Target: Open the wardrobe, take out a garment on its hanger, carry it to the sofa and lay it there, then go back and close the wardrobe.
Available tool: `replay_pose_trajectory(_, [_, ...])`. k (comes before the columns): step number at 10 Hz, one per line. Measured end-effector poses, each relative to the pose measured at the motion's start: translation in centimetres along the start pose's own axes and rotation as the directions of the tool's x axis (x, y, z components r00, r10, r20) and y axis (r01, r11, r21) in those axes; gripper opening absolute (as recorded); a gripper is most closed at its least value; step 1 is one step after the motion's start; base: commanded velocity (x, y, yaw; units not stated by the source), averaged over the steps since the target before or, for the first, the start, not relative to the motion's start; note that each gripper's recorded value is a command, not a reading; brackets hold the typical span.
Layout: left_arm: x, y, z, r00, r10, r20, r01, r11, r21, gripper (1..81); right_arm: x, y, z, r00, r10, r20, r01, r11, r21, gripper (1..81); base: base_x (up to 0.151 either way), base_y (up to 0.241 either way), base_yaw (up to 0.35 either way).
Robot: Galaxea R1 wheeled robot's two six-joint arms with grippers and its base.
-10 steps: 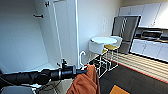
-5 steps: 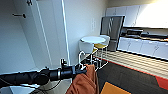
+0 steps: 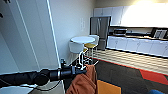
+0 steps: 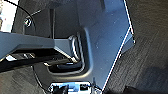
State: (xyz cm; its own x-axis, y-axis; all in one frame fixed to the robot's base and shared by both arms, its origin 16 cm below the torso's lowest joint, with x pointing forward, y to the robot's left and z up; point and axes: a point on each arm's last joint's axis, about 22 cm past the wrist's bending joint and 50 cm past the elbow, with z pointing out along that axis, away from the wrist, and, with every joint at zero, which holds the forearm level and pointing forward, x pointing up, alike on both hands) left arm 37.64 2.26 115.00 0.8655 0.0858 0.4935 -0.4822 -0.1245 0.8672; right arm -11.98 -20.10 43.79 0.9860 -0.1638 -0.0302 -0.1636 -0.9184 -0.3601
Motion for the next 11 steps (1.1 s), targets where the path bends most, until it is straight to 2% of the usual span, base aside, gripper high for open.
replay_pose_trajectory(5, [-0.23, 0.21, -0.16, 1.000, -0.001, 0.003, 0.001, 1.000, -0.003, 1.0, -0.03, 0.30, 0.19, 1.000, -0.001, 0.001, 0.001, 1.000, -0.016, 81.1, 0.000, 0.000, -0.306])
replay_pose_trajectory(8, [-0.73, 0.79, -0.63, 1.000, 0.004, 0.006, -0.004, 1.000, -0.007, 1.0, -0.77, -0.63, 0.56, 1.000, 0.000, 0.009, 0.001, 1.000, -0.008, 81.1, 0.000, 0.000, -0.307])
replay_pose_trajectory(11, [-0.73, 0.73, -0.65, 1.000, 0.002, 0.006, -0.002, 1.000, -0.005, 1.0, 0.03, -0.09, 0.48, 1.000, -0.005, -0.002, 0.005, 1.000, -0.017, 81.1, 0.000, 0.000, -0.310])
